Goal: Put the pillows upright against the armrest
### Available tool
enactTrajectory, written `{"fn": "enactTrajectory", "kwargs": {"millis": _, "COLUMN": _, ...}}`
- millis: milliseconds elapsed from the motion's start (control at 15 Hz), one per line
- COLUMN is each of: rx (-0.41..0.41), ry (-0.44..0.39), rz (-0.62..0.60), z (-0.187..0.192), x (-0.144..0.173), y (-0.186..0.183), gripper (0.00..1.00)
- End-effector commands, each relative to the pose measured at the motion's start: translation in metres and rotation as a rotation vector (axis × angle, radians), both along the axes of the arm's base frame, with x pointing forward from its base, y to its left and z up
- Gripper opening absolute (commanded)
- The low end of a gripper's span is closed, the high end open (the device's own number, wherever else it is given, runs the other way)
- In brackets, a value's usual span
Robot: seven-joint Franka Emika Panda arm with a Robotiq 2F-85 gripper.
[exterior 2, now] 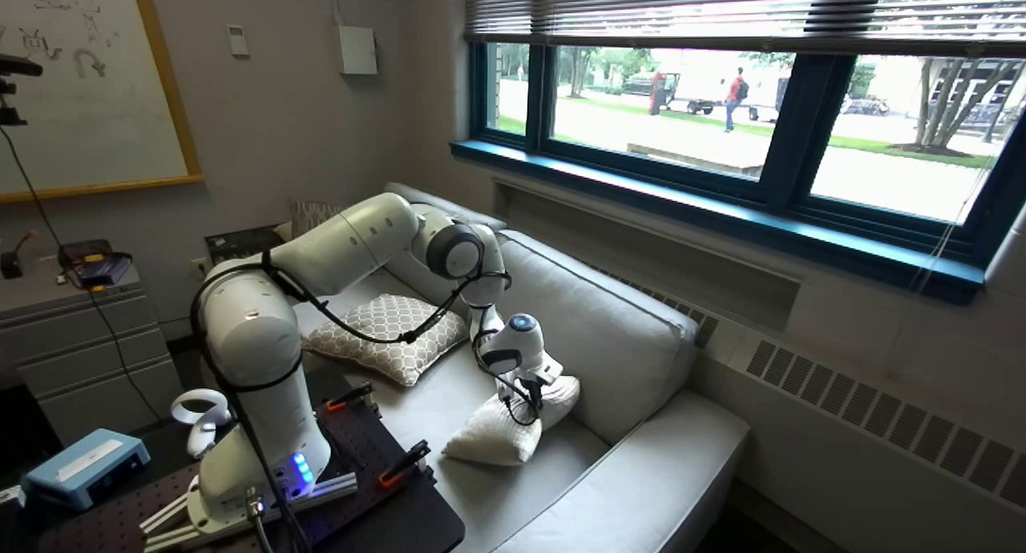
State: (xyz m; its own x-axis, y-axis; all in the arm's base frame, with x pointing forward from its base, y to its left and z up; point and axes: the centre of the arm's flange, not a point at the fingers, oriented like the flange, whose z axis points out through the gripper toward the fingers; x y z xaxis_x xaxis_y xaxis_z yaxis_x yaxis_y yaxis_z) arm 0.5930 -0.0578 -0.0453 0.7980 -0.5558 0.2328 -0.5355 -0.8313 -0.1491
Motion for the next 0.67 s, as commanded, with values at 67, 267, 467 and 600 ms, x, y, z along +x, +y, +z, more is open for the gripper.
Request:
{"fn": "enactTrajectory", "kwargs": {"millis": 67, "rx": -0.102, "ry": -0.055, "rz": -0.164, "z": 0.072, "x": -0.067, "y": 0.013, "gripper": 0.05}}
{"fn": "enactTrajectory", "kwargs": {"millis": 267, "rx": -0.164, "ry": -0.099, "rz": -0.212, "z": 0.106, "x": -0.089, "y": 0.011, "gripper": 0.05}}
{"fn": "enactTrajectory", "kwargs": {"millis": 467, "rx": -0.224, "ry": -0.13, "rz": -0.22, "z": 0.143, "x": -0.099, "y": 0.007, "gripper": 0.06}}
{"fn": "enactTrajectory", "kwargs": {"millis": 600, "rx": -0.251, "ry": -0.158, "rz": -0.188, "z": 0.164, "x": -0.09, "y": 0.004, "gripper": 0.06}}
